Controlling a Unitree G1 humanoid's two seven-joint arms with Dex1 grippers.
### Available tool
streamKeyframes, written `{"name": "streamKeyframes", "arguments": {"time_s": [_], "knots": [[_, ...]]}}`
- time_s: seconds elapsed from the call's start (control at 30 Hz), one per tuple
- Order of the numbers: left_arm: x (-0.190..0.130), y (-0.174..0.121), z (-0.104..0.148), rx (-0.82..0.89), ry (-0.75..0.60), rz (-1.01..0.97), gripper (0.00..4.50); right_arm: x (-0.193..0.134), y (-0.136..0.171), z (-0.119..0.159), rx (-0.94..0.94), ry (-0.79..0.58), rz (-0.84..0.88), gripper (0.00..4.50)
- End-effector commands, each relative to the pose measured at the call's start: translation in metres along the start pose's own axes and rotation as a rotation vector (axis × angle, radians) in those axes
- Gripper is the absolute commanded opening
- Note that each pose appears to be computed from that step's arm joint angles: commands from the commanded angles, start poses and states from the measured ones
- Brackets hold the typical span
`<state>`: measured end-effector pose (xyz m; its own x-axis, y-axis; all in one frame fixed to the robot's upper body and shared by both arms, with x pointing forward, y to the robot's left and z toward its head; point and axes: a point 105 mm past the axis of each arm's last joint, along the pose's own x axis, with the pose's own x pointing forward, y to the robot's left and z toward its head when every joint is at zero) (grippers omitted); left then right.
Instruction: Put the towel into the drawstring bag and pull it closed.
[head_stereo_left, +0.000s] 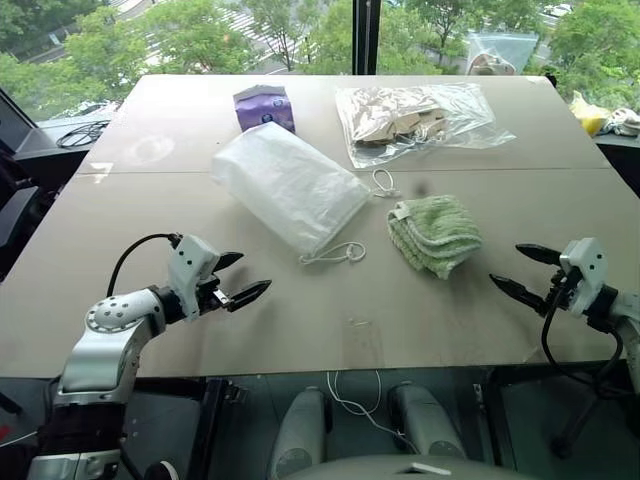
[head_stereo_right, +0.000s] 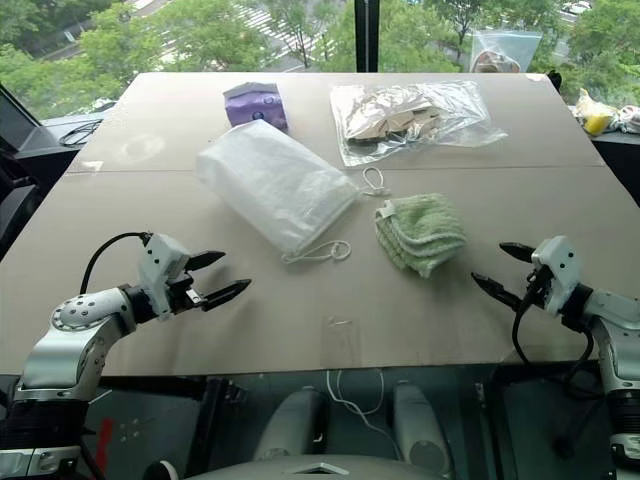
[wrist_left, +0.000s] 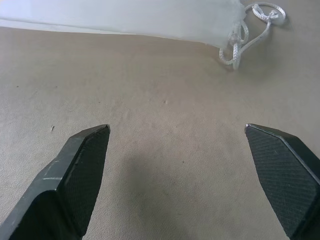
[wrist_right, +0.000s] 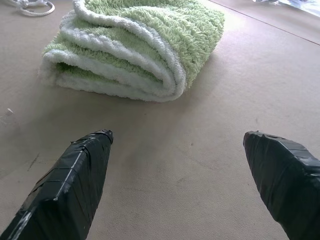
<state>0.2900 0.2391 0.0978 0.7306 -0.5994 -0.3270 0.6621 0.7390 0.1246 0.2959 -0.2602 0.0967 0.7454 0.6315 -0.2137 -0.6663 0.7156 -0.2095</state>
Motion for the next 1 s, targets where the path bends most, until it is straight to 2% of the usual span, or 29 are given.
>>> {"name": "streamKeyframes", "arguments": {"time_s": [0.03,0.3,0.7,0.77,0.9,1.0], "knots": [[-0.001,0.006,0.013,0.028,-0.040,-0.004,4.44,-0.002,-0.003,0.011,-0.011,-0.056,-0.017,4.50],[0.010,0.006,0.019,0.029,-0.057,-0.037,4.44,-0.005,0.002,0.014,0.015,-0.079,-0.011,4.50],[0.007,0.000,0.017,0.020,-0.060,-0.047,4.44,-0.006,0.001,0.017,0.016,-0.082,0.007,4.50],[0.002,-0.008,0.019,0.015,-0.058,-0.096,4.44,-0.008,0.007,0.025,0.020,-0.109,0.056,4.50],[-0.014,-0.032,0.045,-0.033,-0.109,-0.244,4.44,-0.016,0.024,0.055,0.032,-0.197,0.174,4.50],[-0.005,-0.038,0.057,0.022,-0.111,-0.234,4.44,-0.017,0.037,0.076,0.069,-0.255,0.260,4.50]]}}
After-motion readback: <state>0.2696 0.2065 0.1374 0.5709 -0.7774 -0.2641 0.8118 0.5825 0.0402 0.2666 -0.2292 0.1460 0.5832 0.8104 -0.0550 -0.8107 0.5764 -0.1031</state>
